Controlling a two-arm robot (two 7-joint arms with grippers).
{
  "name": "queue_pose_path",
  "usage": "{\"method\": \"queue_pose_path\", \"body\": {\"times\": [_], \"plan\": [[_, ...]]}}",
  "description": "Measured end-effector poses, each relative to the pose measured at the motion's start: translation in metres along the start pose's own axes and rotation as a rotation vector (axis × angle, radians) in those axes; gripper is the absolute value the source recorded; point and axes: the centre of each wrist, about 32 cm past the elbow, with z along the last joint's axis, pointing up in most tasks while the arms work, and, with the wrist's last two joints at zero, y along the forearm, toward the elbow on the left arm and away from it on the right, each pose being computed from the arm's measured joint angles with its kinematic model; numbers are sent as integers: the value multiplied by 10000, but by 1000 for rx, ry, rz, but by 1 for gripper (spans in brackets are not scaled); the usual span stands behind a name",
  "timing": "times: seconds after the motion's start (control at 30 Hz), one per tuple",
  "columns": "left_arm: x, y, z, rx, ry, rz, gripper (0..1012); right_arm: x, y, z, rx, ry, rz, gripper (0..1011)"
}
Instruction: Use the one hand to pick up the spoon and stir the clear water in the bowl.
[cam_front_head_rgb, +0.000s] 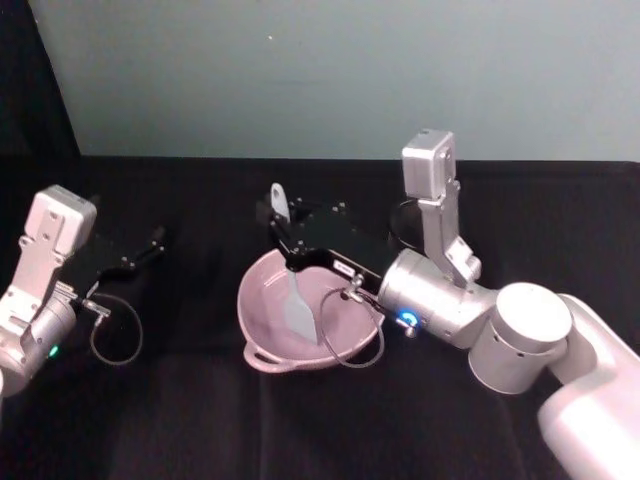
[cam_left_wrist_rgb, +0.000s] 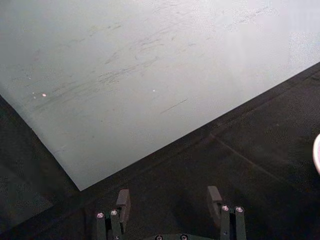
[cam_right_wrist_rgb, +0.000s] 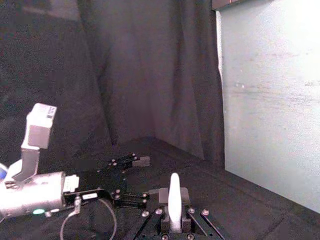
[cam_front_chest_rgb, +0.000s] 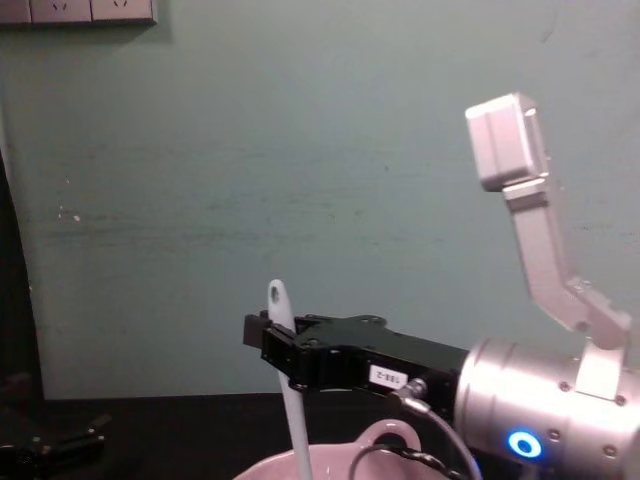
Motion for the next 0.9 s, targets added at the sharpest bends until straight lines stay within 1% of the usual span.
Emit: {"method": "queue_pose_path", "body": {"times": [0.13,0.17,0.23,0.33,0.37,0.4,0.6,0.7,0.9], "plan": [[0,0,0,0,0,0,1011,60,101,-27,-7,15,-12,116],[0,0,0,0,0,0,1011,93,143,-37,-7,20,-21,116],[0,0,0,0,0,0,1011,121,173,-53,-7,24,-33,116],[0,0,0,0,0,0,1011,196,236,-83,-1,33,-69,116],[0,0,0,0,0,0,1011,196,236,-83,-1,33,-69,116],[0,0,0,0,0,0,1011,223,248,-92,2,34,-85,116],[0,0,0,0,0,0,1011,300,234,-106,27,20,-130,116],[0,0,0,0,0,0,1011,320,220,-108,35,9,-141,116],[0,0,0,0,0,0,1011,367,138,-111,43,-15,-166,116]]}}
